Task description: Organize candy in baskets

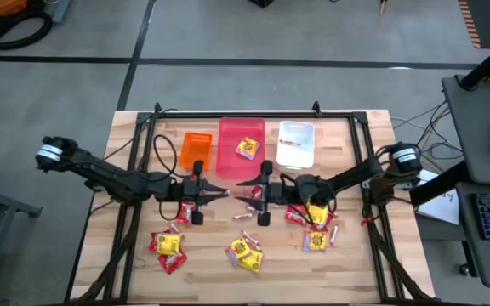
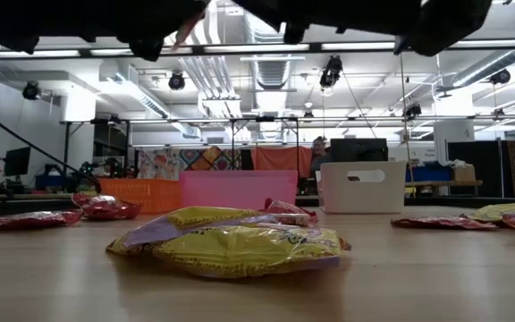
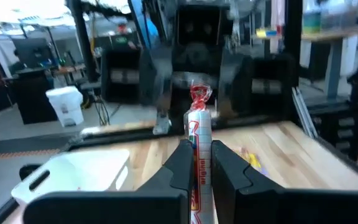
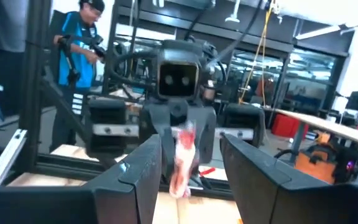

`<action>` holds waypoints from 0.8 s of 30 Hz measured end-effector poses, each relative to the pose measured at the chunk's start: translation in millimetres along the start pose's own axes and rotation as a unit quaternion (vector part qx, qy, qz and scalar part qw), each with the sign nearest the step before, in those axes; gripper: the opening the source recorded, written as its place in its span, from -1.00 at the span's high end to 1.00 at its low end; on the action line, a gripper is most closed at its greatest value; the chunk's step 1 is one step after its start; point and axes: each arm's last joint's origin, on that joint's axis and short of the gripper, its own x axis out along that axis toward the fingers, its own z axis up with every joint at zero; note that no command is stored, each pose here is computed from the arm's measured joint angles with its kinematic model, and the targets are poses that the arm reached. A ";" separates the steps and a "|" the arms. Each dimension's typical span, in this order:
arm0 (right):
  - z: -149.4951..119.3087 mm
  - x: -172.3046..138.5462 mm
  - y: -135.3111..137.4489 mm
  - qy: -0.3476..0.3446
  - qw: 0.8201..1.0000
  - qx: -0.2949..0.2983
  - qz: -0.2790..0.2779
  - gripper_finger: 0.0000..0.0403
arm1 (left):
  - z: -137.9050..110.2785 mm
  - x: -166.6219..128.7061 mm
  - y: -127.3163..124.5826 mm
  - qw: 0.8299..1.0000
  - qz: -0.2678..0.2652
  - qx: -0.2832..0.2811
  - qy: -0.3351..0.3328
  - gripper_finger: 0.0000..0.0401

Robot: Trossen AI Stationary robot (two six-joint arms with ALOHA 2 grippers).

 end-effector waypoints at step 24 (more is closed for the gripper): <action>-9.6 11.1 -10.4 0.008 1.000 0.005 0.012 0.83 | -7.3 26.9 -1.5 0.999 0.050 0.016 -0.005 0.95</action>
